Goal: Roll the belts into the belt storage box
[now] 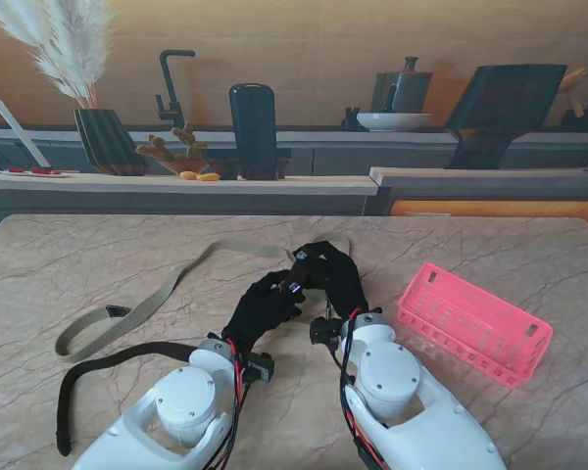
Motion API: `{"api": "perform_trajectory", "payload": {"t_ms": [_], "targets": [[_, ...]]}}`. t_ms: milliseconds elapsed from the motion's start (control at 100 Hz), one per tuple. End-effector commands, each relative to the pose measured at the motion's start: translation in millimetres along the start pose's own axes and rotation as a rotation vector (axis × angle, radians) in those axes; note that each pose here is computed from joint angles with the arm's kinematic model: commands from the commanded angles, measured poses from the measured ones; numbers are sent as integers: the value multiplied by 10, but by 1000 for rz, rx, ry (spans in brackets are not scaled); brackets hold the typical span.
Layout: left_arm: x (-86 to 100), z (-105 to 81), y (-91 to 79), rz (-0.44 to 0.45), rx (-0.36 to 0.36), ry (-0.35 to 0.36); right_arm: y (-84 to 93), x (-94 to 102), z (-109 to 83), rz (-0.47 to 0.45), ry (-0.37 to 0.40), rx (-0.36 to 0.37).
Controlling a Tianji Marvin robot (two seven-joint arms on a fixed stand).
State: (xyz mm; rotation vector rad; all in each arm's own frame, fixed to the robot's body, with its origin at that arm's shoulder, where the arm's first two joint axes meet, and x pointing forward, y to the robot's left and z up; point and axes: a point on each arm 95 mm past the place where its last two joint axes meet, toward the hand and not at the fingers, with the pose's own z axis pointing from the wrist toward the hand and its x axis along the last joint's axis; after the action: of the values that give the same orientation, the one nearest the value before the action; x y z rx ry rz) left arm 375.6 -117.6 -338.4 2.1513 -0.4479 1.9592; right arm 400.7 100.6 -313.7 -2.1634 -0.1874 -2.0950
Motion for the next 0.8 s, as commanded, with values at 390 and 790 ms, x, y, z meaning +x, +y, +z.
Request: {"api": "perform_trajectory", "payload": {"t_ms": [390, 790], "targets": [[-16, -25, 163, -55, -8, -79, -81, 29, -4, -9, 66, 24], [59, -45, 48, 43, 84, 20, 58, -9, 11, -94, 69, 0]]}}
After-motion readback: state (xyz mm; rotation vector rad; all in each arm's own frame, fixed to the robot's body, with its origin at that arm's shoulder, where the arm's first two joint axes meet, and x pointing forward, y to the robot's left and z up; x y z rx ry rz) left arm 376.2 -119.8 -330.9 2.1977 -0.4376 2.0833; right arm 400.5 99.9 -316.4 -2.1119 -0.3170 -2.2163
